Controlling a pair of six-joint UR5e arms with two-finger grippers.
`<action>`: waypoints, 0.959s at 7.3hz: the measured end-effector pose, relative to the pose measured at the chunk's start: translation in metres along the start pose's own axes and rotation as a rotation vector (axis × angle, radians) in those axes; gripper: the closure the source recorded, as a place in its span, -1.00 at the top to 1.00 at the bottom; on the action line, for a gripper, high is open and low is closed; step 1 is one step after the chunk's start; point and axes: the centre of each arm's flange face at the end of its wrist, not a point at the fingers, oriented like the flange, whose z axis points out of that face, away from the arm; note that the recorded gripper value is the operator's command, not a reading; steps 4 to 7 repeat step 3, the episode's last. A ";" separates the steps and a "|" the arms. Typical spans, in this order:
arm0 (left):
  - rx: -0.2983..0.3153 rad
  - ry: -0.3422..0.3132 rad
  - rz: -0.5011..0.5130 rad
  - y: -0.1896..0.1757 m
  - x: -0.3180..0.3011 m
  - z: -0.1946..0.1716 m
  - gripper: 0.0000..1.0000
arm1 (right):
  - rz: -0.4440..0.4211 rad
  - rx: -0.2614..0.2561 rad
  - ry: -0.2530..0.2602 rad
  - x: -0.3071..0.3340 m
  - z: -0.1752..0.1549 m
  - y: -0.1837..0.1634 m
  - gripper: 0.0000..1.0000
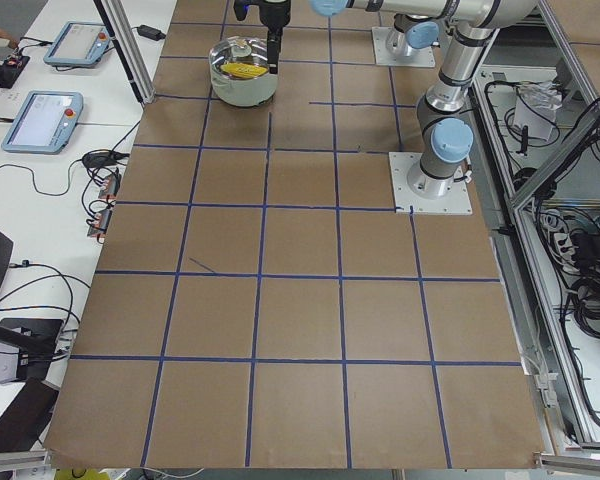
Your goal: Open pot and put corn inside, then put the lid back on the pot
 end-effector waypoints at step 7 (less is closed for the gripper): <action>-0.001 0.001 0.001 0.000 0.000 0.001 1.00 | 0.009 -0.007 0.003 0.008 -0.002 0.009 1.00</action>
